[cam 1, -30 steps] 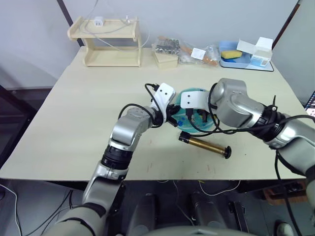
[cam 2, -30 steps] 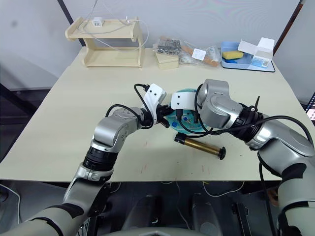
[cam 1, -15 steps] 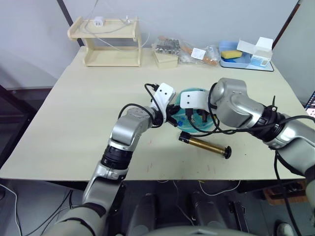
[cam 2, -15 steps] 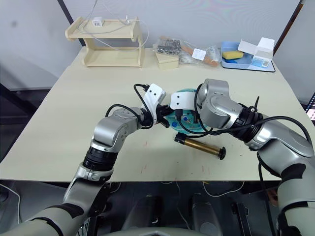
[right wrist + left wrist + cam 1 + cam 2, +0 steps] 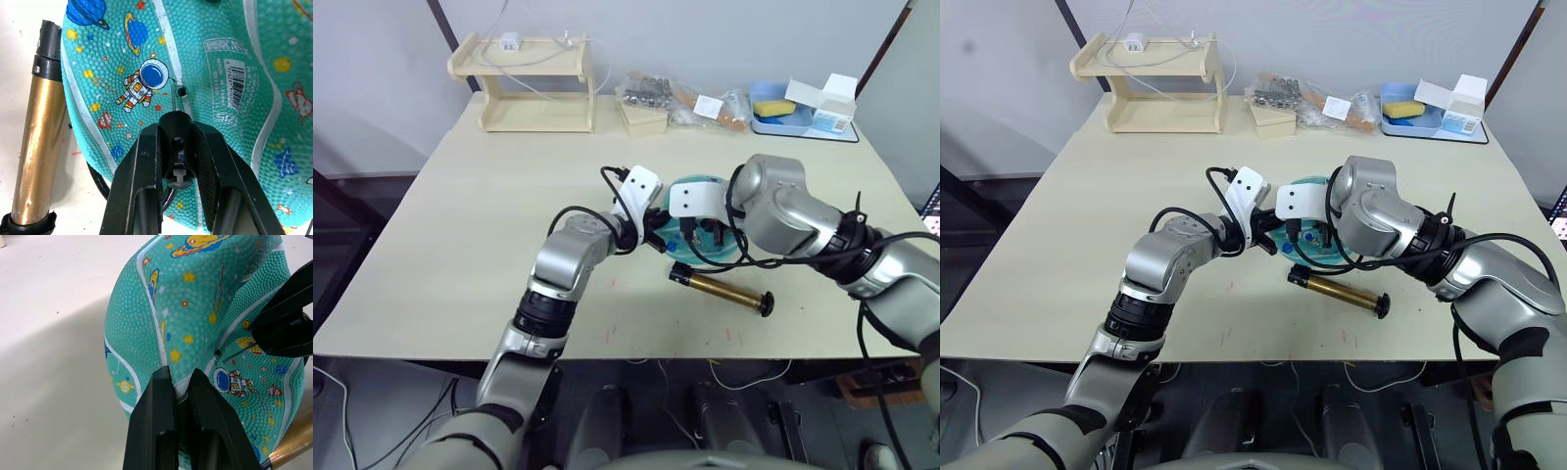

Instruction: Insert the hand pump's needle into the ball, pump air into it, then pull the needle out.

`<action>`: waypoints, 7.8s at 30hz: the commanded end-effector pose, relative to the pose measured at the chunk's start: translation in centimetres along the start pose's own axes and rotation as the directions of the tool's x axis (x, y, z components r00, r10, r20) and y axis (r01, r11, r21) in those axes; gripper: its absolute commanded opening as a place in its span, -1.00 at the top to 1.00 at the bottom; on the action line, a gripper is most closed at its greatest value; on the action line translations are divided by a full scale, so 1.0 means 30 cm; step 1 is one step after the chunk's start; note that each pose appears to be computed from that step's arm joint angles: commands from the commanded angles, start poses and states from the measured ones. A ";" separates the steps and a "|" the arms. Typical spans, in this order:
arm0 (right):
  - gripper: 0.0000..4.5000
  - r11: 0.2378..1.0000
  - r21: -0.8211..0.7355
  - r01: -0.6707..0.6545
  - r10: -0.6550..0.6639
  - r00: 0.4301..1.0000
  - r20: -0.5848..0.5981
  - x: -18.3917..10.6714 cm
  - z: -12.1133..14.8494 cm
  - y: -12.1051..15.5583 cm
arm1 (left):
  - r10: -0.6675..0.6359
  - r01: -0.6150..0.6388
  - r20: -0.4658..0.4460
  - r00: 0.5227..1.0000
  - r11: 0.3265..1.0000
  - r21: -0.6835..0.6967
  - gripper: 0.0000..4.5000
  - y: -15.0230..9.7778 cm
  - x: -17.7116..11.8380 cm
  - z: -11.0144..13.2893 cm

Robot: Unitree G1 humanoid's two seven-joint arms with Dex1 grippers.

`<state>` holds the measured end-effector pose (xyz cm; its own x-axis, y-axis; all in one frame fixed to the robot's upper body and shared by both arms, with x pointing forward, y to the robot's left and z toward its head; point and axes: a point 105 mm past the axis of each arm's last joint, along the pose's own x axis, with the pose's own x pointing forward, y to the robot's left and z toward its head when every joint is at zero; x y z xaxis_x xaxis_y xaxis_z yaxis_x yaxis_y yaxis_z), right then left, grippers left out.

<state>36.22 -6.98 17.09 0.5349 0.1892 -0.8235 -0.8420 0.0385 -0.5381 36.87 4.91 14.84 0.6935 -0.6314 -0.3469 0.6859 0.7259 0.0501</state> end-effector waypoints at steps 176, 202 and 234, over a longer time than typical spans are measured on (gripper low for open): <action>0.12 0.986 0.130 0.102 -0.141 0.927 0.346 -0.041 -0.070 -0.034 | -0.173 0.167 0.057 0.983 0.981 0.094 1.00 0.022 0.068 0.044; 0.87 0.986 0.148 0.080 -0.125 0.936 0.329 -0.018 -0.069 -0.024 | -0.165 0.159 0.053 0.985 0.982 0.099 1.00 0.025 0.069 0.040; 0.87 0.947 0.300 -0.115 0.131 0.991 -0.033 0.481 -0.324 0.238 | -0.161 0.157 0.055 0.985 0.985 0.069 1.00 0.015 0.064 0.028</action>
<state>40.81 -4.84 9.41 0.5152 0.4802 -0.7099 -0.8479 0.1644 -0.5041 39.78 7.03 11.81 0.6576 -0.6344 -0.4063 0.7090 0.7035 0.0491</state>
